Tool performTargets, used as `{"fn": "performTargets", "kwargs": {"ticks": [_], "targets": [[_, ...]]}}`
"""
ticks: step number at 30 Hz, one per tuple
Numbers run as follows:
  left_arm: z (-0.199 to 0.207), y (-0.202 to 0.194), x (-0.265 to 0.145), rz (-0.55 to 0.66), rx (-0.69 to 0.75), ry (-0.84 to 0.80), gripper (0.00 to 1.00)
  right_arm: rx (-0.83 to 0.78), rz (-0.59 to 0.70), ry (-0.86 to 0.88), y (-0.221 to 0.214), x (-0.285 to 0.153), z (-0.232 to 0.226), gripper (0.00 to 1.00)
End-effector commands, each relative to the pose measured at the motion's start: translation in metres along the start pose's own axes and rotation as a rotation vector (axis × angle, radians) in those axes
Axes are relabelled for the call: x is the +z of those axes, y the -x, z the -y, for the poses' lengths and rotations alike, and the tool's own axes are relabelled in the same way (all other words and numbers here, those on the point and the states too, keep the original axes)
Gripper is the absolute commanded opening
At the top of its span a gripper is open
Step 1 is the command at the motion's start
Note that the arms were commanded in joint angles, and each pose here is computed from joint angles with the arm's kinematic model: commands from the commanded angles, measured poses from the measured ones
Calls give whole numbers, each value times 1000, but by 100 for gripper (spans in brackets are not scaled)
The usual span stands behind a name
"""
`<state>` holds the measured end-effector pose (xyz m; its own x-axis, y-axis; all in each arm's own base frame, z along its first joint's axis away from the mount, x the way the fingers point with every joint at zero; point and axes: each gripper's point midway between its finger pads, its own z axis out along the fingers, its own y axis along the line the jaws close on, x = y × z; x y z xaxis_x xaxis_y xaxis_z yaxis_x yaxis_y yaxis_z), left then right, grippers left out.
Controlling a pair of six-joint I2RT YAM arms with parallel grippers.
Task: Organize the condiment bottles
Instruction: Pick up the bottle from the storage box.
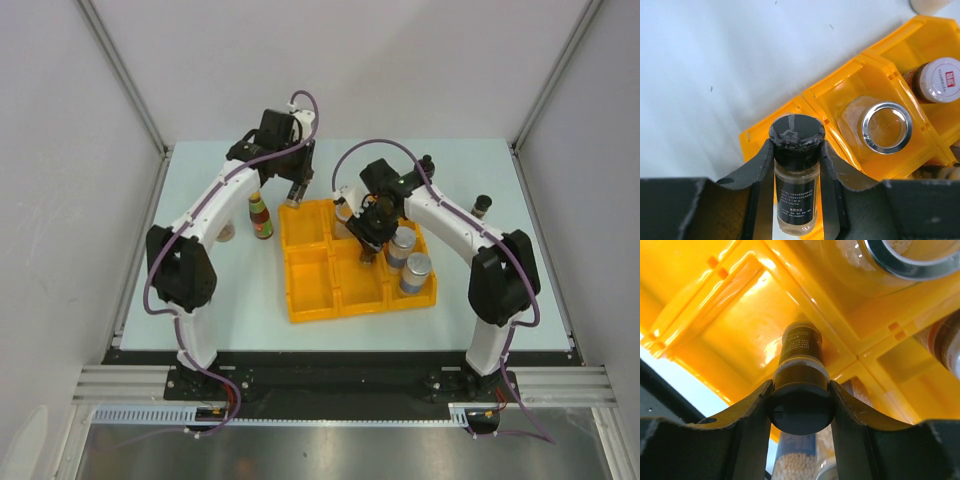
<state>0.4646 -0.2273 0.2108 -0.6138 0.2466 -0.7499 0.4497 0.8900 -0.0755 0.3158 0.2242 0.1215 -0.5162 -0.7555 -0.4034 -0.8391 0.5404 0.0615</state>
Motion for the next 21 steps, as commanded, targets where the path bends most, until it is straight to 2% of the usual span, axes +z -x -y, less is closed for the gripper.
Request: {"fn": "performTargets", "kwargs": {"ticks": [1,8,12,14,18,21], "targets": [[2,42,-34,163,10,0,0,-2,-21,-57,0,16,9,17],[3,34,-52,187,26,-1,0,-35,-75,-84,-6,38,4,21],[3,33,-61,200,36,0,0,-48,-78,-104,-5,38,3,34],[2,32,-64,200,38,6,0,-54,-78,-103,-5,35,0,38],[1,33,-68,209,40,10,0,-69,-68,-97,-2,27,-7,60],[3,34,-70,212,40,3,0,-74,-62,-93,-2,23,-9,70]]}}
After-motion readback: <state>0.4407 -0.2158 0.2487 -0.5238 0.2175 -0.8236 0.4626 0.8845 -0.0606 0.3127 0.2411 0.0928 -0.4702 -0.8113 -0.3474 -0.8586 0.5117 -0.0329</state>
